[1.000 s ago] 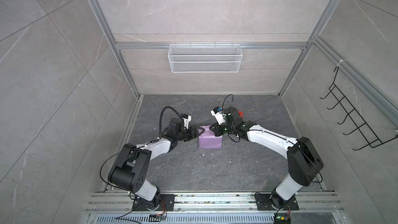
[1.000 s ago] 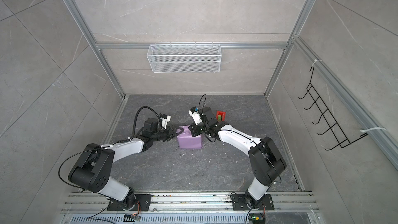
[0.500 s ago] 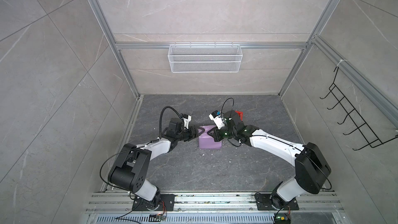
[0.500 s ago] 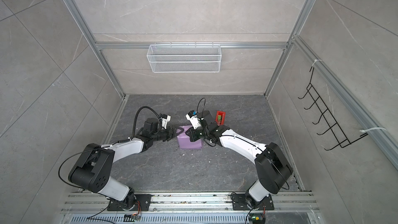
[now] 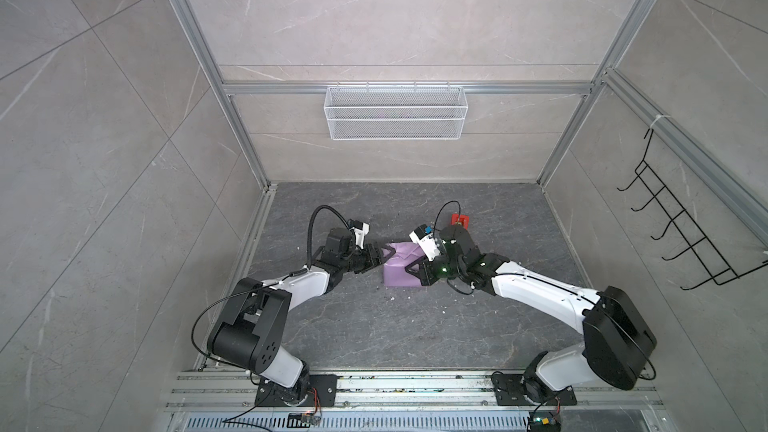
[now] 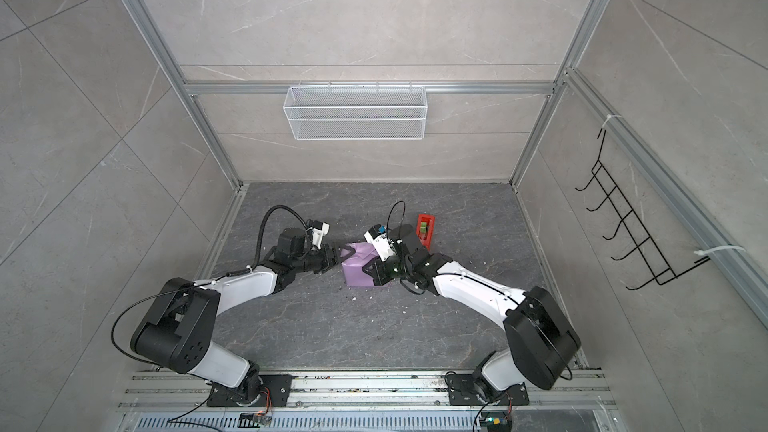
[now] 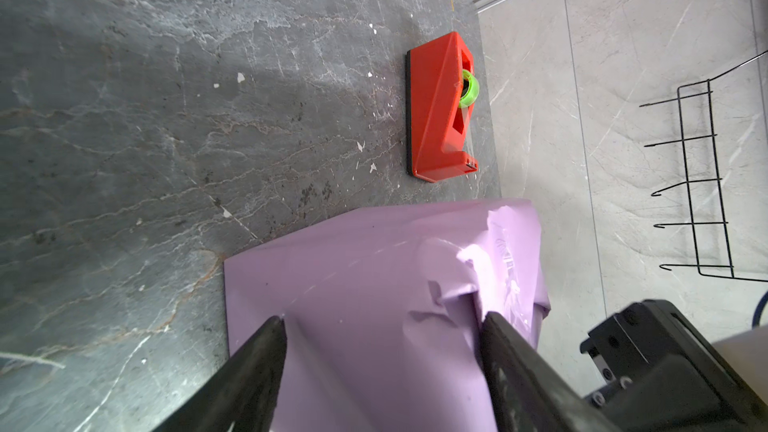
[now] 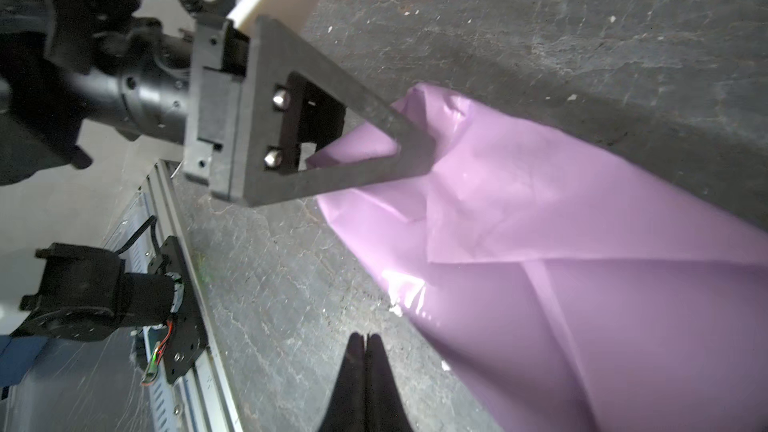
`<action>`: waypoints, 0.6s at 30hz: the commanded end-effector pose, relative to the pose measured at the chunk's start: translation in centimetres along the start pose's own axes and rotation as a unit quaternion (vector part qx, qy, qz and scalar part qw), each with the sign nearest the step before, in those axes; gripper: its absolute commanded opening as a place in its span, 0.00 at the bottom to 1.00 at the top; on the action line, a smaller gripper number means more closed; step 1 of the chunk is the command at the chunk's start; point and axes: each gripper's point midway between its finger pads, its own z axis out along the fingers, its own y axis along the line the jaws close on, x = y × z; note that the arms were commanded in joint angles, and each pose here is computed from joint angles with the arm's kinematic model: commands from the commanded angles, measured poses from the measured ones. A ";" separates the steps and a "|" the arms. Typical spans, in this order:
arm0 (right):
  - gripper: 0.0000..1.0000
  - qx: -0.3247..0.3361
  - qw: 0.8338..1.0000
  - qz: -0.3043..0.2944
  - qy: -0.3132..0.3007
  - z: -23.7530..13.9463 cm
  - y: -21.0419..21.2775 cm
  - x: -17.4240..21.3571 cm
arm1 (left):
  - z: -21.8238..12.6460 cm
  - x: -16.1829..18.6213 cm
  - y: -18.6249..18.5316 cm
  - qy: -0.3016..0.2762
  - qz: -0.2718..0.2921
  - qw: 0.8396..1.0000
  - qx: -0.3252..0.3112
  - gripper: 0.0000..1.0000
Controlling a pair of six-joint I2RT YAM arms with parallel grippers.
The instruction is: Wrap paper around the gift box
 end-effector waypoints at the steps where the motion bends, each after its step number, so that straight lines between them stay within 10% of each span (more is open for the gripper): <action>1: 0.04 -0.001 0.999 -0.023 -0.034 -2.6 1.1 -0.6 | -0.3 1.3 -0.2 0.020 0.007 1.000 -0.016 0.79; 9: 0.39 0.158 0.983 -0.057 -0.075 -6.9 -3.7 1.9 | -3.9 -3.6 -6.9 -0.071 0.106 0.992 0.022 0.94; 13: 0.65 0.172 0.981 -0.049 -0.081 -5.8 -5.0 3.0 | -6.3 -2.4 -5.5 -0.102 0.155 0.982 -0.025 0.95; 18: 0.72 0.172 0.981 -0.045 -0.074 -3.2 -5.9 2.3 | -6.5 2.0 -2.1 -0.090 0.208 0.971 -0.082 0.93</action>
